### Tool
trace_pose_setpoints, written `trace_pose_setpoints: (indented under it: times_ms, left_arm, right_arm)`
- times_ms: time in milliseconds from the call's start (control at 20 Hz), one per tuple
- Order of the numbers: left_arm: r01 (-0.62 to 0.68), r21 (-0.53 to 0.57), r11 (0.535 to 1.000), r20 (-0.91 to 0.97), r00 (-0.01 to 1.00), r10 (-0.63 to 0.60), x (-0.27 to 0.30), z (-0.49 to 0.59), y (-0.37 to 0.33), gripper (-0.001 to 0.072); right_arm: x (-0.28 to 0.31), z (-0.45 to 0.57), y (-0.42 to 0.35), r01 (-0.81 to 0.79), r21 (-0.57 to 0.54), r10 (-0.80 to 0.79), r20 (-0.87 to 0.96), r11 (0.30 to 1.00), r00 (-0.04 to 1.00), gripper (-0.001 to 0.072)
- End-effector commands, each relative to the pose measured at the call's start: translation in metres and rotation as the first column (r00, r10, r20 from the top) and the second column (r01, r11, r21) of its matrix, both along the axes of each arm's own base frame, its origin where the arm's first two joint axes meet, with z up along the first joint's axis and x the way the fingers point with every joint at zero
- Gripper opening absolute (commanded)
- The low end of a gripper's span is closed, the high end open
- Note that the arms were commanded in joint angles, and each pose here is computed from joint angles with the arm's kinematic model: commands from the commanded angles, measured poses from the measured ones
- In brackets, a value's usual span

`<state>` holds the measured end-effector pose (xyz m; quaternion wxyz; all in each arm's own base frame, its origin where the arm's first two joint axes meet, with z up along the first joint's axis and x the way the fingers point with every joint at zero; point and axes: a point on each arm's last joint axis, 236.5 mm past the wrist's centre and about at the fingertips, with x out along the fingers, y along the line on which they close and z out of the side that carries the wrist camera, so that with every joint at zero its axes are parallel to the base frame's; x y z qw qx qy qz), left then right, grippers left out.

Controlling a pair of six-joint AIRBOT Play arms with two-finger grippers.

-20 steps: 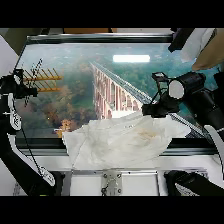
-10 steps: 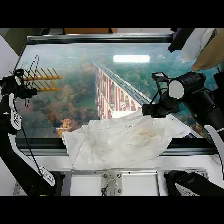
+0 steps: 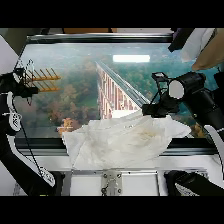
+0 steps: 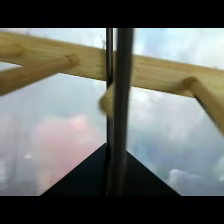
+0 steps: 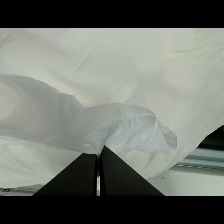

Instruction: Fold the clothes and pants, and hang the long-sleeved shirts on hangers.

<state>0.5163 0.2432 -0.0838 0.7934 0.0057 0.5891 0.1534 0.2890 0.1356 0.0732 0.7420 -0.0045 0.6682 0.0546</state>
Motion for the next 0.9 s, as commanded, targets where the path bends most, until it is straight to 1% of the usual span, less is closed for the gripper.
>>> trace_pose_setpoints:
  times_ms: [0, 200, 500, 550, 600, 650, 700, 750, 800, 850]
  left_arm:
    - [0.055, 0.052, 0.997, 0.051, 0.997, -0.057, 0.004, 0.055, -0.008, 0.0009]
    - [0.096, 0.072, 0.993, 0.092, 0.990, -0.102, -0.001, 0.114, -0.036, 0.0009]
    - [0.184, 0.078, 0.980, 0.107, 0.976, -0.192, -0.016, 0.173, -0.090, 0.0009]
    - [0.229, 0.084, 0.970, 0.093, 0.967, -0.237, -0.021, 0.183, -0.103, 0.0009]
    - [0.301, 0.081, 0.950, 0.073, 0.949, -0.307, -0.027, 0.191, -0.121, 0.0009]
    - [0.416, 0.043, 0.908, 0.067, 0.906, -0.419, -0.033, 0.198, -0.150, 0.0009]
    - [0.548, -0.010, 0.836, 0.087, 0.834, -0.545, -0.041, 0.204, -0.184, 0.0009]
    - [0.672, -0.057, 0.739, 0.131, 0.739, -0.661, -0.052, 0.209, -0.219, 0.0009]
    - [0.793, -0.092, 0.602, 0.181, 0.607, -0.773, -0.068, 0.213, -0.254, 0.0009]
    - [0.874, -0.113, 0.473, 0.217, 0.487, -0.846, -0.088, 0.214, -0.280, 0.0009]
  right_arm:
    - [0.000, 0.000, 0.000, 0.001, 0.001, -0.001, 0.000, 1.000, 1.000, 0.0011]
    - [0.000, 0.000, 0.000, 0.001, 0.001, -0.001, 0.000, 1.000, 1.000, 0.0011]
    - [0.000, 0.000, 0.000, 0.001, 0.000, -0.001, 0.000, 1.000, 1.000, 0.0011]
    - [0.000, 0.000, 0.000, 0.001, 0.001, -0.001, 0.000, 1.000, 1.000, 0.0011]
    - [0.000, 0.000, 0.000, 0.001, 0.001, -0.001, 0.000, 1.000, 1.000, 0.0011]
    - [0.000, 0.000, 0.000, 0.001, 0.001, -0.001, 0.000, 1.000, 1.000, 0.0011]
    - [0.000, 0.000, 0.000, 0.001, 0.001, -0.001, 0.000, 1.000, 1.000, 0.0011]
    - [0.000, 0.000, 0.000, 0.001, 0.001, -0.001, 0.000, 1.000, 1.000, 0.0011]
    - [0.000, 0.000, 0.000, 0.001, 0.000, -0.001, 0.000, 1.000, 1.000, 0.0011]
    - [0.000, 0.000, 0.000, 0.001, 0.001, -0.001, 0.000, 1.000, 1.000, 0.0011]
